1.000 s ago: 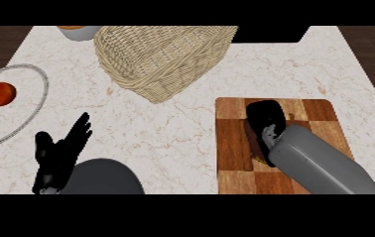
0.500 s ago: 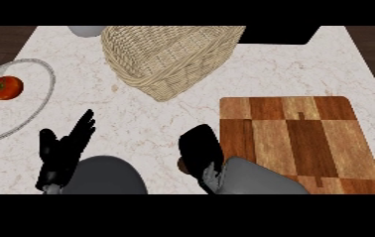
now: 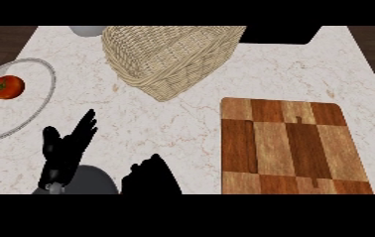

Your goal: Pick the sweet potato from the cutting board and place it in the basket

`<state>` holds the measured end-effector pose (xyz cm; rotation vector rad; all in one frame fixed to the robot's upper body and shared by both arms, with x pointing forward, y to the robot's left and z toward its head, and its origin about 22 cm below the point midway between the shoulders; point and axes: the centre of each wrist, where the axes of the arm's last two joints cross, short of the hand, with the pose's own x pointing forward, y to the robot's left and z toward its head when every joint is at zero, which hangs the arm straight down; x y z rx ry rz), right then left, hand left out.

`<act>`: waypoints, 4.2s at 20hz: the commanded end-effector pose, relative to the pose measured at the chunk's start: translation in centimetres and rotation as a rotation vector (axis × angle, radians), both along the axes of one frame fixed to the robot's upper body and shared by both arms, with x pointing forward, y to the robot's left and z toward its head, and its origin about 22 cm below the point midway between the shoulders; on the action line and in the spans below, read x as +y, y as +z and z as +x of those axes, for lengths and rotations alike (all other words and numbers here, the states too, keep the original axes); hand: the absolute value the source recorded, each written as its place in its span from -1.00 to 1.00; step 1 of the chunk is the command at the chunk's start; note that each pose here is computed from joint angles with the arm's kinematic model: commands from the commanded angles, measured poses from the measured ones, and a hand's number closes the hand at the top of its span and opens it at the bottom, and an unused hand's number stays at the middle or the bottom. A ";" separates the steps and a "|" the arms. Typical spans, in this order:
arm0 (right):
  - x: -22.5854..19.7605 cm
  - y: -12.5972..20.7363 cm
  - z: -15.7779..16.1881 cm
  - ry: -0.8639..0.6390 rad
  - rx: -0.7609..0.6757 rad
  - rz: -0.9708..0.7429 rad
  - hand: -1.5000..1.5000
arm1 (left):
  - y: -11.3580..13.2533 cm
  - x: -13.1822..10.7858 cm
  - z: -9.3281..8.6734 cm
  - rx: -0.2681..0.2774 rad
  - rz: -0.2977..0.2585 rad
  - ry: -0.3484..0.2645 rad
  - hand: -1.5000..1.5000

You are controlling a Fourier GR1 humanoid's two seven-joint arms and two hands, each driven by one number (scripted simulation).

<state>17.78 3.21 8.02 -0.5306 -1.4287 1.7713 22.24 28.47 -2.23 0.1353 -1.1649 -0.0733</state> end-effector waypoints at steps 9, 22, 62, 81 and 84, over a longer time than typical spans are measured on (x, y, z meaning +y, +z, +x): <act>-2.7 11.3 -0.2 -0.158 0.033 0.892 1.00 | -2.2 1.0 -2.4 0.146 0.001 0.039 0.00; -1.3 24.5 8.1 -0.383 -0.073 0.913 1.00 | -1.9 1.7 -1.6 0.138 0.005 0.054 0.00; -6.1 11.0 26.3 -0.575 -0.122 0.714 1.00 | -2.2 0.4 -2.5 0.135 -0.007 0.003 0.00; -17.4 15.2 29.9 -0.701 -0.192 0.983 -1.00 | -2.2 0.0 -3.1 0.135 -0.003 0.025 0.00; -21.0 14.8 30.1 -0.743 -0.178 0.955 -1.00 | -1.9 0.2 -1.2 0.144 -0.006 0.067 0.00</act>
